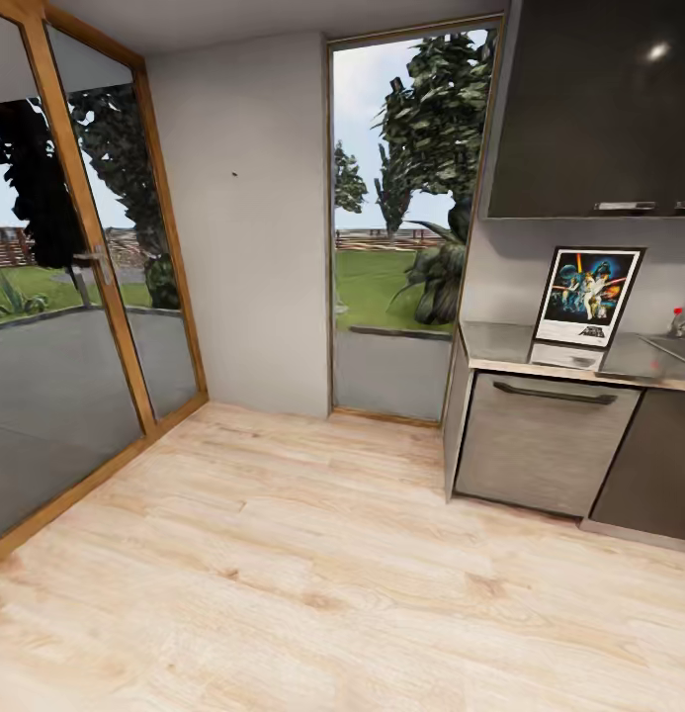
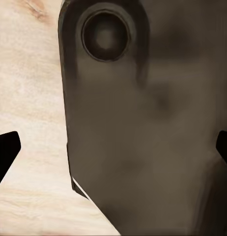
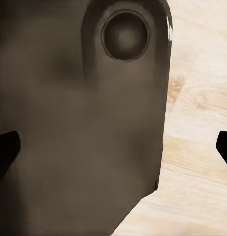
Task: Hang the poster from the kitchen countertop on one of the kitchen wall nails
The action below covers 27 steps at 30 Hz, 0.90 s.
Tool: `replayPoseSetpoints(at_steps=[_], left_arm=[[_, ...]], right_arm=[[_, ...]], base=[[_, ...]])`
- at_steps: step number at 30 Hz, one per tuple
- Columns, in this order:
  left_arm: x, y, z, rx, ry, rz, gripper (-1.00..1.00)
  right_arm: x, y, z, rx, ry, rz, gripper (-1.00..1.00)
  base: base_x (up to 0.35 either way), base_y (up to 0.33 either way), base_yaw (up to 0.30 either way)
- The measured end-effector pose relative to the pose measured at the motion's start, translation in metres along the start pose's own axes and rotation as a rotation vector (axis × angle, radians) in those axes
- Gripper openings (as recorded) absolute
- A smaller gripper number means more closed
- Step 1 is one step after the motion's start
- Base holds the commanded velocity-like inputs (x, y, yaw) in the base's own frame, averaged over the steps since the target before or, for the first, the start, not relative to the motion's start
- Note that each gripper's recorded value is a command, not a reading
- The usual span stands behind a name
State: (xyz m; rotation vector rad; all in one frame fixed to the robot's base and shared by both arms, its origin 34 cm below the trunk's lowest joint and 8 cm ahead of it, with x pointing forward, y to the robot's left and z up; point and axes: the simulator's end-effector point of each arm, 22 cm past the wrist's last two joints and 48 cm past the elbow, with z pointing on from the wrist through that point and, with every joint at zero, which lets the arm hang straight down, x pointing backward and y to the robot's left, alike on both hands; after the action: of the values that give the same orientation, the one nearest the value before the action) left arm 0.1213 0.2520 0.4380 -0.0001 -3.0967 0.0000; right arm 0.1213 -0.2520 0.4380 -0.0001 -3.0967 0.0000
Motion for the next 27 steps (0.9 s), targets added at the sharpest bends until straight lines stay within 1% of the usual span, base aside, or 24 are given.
replayPoseSetpoints(at_steps=[1,4,7,24,27], left_arm=[[0.000,0.000,0.000,0.000,0.000,0.000,1.00],[-0.006,-0.013,0.000,0.017,-0.018,0.009,1.00],[-0.013,-0.025,-0.001,0.032,-0.033,0.009,1.00],[-0.013,-0.025,-0.001,0.032,-0.033,0.009,1.00],[-0.024,-0.032,-0.001,0.042,-0.062,0.002,1.00]], right_arm=[[0.000,0.000,0.000,0.000,0.000,0.000,1.00],[-0.023,-0.007,0.000,0.008,-0.044,-0.001,1.00],[-0.023,-0.007,0.000,0.008,-0.044,-0.001,1.00],[-0.023,-0.007,0.000,0.008,-0.044,-0.001,1.00],[-0.046,-0.018,-0.002,0.025,-0.087,-0.001,1.00]], base=[[0.000,0.000,0.000],[0.000,0.000,0.000],[0.000,0.000,0.000],[0.000,0.000,0.000],[0.000,0.000,0.000]])
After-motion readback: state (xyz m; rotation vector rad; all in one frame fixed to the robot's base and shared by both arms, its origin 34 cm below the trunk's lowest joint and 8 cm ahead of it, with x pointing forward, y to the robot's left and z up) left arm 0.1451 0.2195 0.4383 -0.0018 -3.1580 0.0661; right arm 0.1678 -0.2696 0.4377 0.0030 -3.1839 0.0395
